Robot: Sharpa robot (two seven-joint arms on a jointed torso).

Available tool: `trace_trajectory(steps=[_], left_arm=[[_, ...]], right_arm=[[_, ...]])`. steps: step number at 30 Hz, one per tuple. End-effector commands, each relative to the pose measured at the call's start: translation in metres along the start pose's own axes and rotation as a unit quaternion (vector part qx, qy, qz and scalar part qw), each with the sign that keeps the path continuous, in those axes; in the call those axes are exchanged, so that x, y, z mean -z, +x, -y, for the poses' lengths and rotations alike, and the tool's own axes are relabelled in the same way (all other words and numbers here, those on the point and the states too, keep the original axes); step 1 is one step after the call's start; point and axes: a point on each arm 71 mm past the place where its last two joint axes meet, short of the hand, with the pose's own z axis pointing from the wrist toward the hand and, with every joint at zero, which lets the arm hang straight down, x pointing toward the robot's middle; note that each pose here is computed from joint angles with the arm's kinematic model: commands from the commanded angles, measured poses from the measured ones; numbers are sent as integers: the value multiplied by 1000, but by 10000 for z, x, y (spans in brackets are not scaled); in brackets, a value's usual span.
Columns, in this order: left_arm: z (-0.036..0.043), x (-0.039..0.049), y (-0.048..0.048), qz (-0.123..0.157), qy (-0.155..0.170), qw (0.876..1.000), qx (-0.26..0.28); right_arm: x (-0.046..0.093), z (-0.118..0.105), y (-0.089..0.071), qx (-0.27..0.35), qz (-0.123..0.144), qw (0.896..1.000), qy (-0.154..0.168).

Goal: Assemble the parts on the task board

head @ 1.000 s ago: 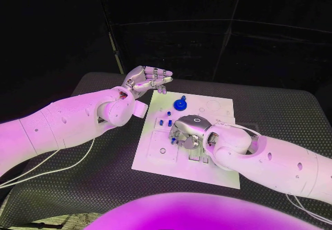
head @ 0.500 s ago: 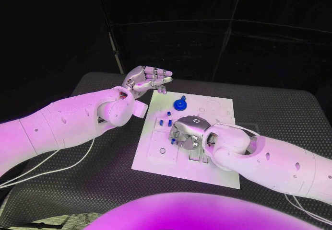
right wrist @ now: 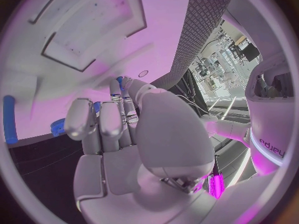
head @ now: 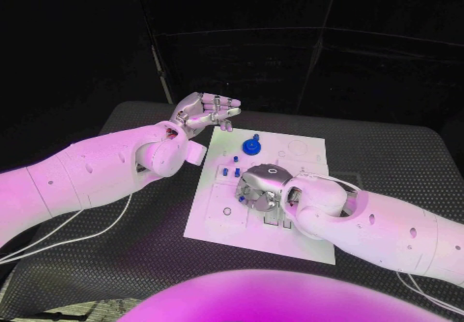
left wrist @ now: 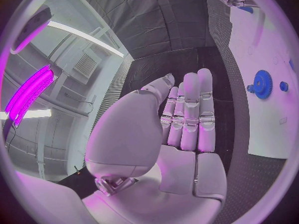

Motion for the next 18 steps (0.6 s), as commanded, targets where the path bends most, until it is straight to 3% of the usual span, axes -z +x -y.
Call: trace_trajectory(steps=[1,18], left_arm=[[20,-4,6,-4,4,1000,4],[18,5,-8,-5,1,1000,4]], right_arm=[[1,21,33,9,-17,1000,10],[52,12,-53,-7,39,999,11]])
